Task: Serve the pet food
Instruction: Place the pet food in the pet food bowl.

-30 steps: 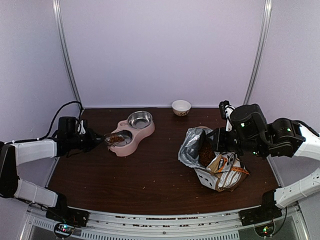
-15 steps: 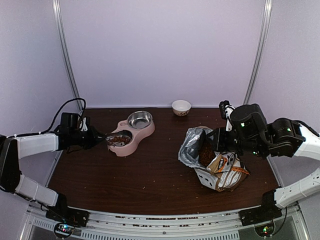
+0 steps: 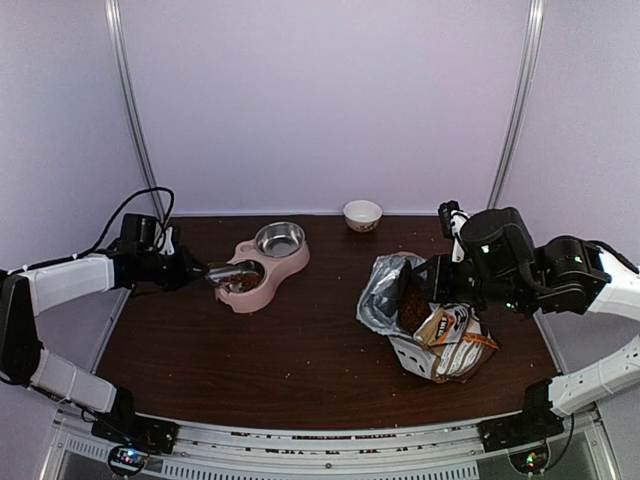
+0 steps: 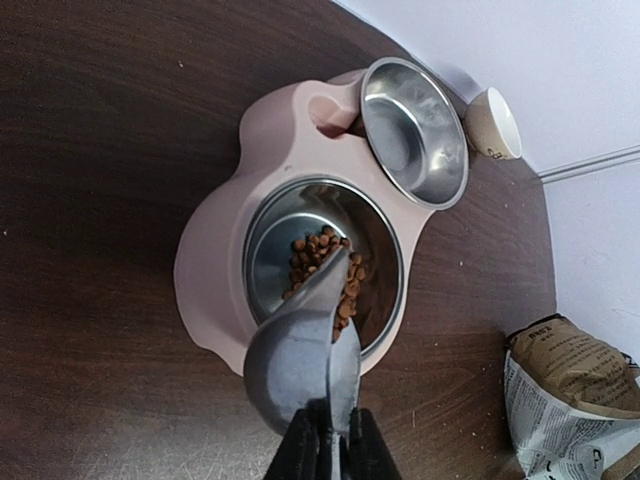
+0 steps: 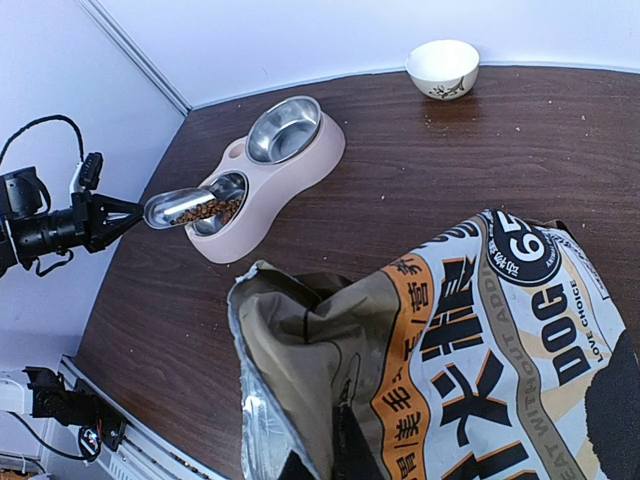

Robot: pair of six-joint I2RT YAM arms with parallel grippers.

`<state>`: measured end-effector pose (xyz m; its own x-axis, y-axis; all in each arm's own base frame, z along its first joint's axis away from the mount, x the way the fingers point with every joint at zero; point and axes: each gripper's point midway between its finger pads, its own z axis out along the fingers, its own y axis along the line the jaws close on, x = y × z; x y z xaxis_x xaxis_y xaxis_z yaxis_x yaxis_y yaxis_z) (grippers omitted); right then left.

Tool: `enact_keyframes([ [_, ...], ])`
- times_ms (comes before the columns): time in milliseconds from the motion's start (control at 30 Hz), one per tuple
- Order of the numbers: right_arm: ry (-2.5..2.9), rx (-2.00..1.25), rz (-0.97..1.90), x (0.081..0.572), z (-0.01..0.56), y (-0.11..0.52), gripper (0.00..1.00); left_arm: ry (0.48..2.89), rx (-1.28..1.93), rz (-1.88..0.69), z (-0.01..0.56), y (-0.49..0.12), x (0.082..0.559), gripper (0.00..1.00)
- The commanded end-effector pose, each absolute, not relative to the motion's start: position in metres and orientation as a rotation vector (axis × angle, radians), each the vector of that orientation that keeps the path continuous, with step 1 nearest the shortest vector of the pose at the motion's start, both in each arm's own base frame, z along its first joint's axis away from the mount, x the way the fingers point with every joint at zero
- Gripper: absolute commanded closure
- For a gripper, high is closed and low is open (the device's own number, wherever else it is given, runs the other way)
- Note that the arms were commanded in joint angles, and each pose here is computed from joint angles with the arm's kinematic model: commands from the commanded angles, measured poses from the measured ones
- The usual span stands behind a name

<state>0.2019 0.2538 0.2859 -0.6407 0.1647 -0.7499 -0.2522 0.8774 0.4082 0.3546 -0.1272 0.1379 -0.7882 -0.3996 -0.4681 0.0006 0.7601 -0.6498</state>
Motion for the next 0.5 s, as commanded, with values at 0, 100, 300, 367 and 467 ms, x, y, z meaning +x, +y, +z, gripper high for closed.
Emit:
enact_keyframes([
  [0, 2.152, -0.040, 0.628, 0.2041, 0.2931, 0.2480, 1.00, 2.304, -0.224, -0.800, 0.1606, -0.1207, 0.3641, 1.00],
  [100, 2.152, -0.042, 0.630, 0.2039, 0.2934, 0.2486, 1.00, 2.317, -0.200, -0.770, 0.1631, -0.1193, 0.3636, 1.00],
  [300, 2.155, -0.043, 0.628, 0.2039, 0.2919, 0.2488, 1.00, 2.340, -0.154, -0.703, 0.1663, -0.1179, 0.3614, 1.00],
  [367, 2.155, -0.041, 0.628, 0.2040, 0.2922, 0.2486, 1.00, 2.346, -0.138, -0.675, 0.1682, -0.1173, 0.3609, 1.00],
  [467, 2.155, -0.044, 0.630, 0.2038, 0.2924, 0.2494, 1.00, 2.347, -0.129, -0.656, 0.1702, -0.1166, 0.3604, 1.00],
])
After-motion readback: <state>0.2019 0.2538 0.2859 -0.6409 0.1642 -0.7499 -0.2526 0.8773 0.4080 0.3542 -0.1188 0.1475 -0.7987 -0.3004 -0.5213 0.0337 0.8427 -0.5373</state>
